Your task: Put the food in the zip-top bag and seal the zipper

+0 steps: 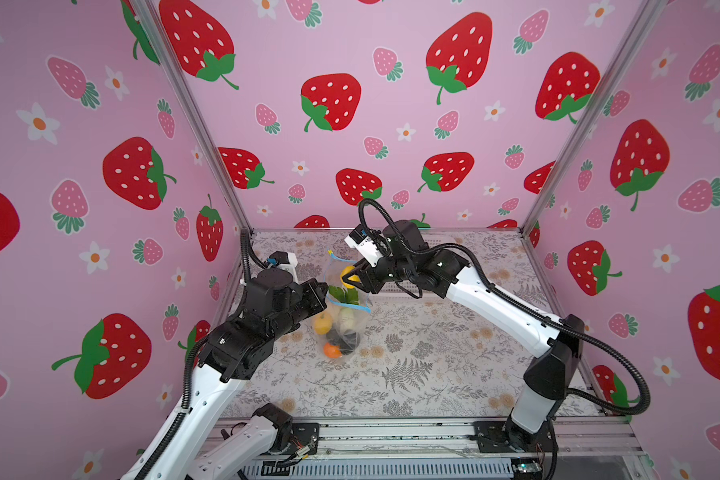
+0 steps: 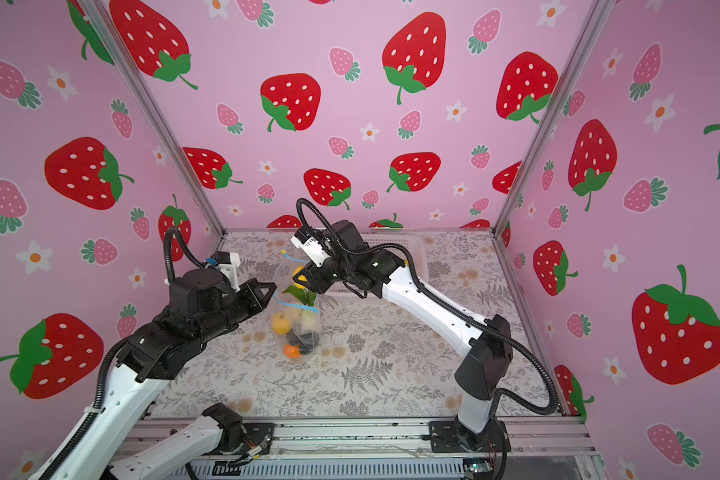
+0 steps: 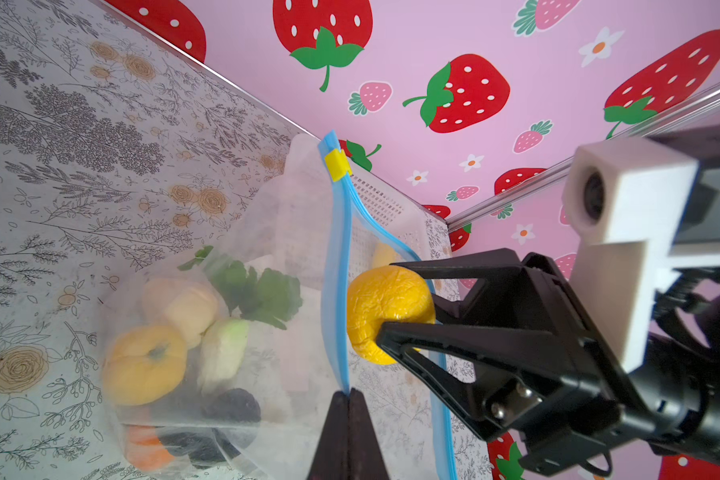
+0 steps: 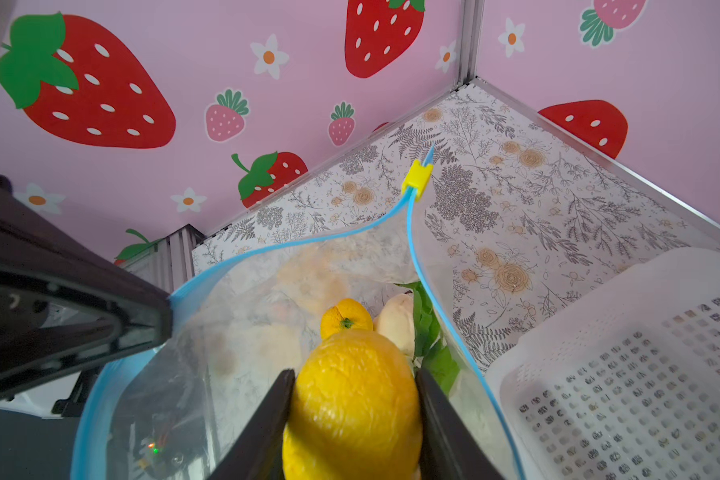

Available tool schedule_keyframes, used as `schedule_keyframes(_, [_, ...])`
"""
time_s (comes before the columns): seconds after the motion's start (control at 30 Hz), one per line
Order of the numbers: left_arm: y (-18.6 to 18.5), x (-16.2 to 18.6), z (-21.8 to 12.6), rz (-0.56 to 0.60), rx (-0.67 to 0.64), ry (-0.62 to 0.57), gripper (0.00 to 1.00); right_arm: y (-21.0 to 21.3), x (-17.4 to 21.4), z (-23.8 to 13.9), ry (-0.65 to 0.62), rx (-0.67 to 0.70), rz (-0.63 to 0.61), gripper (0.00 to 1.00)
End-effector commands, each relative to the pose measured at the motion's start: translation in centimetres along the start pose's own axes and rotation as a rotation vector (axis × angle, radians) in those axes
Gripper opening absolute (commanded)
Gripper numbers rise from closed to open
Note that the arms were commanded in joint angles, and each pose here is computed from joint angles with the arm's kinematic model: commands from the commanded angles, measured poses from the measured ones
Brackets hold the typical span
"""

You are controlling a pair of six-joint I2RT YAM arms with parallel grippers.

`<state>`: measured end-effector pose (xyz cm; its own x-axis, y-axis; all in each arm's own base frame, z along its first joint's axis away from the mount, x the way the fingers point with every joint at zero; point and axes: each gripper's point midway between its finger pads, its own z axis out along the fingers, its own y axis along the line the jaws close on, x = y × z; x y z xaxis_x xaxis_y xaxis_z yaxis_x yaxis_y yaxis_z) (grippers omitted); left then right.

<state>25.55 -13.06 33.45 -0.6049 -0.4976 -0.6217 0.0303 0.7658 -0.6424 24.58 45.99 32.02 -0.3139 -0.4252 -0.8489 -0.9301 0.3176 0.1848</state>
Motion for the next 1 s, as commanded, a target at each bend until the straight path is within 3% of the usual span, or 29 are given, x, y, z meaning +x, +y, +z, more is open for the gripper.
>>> schedule_keyframes(0.0, [-0.5, -0.6, -0.1, -0.009, 0.021, -0.026, 0.00, 0.3, -0.3, -0.3, 0.027, 0.047, -0.069, 0.39])
schedule_keyframes(0.7, [-0.4, -0.6, -0.2, -0.009, 0.020, -0.026, 0.00, -1.3, 2.0, 1.9, 0.114, 0.112, -0.078, 0.42])
schedule_keyframes(0.97, [-0.4, -0.6, -0.1, -0.011, 0.021, -0.025, 0.00, -4.3, 2.1, 1.7, 0.150, 0.295, -0.112, 0.44])
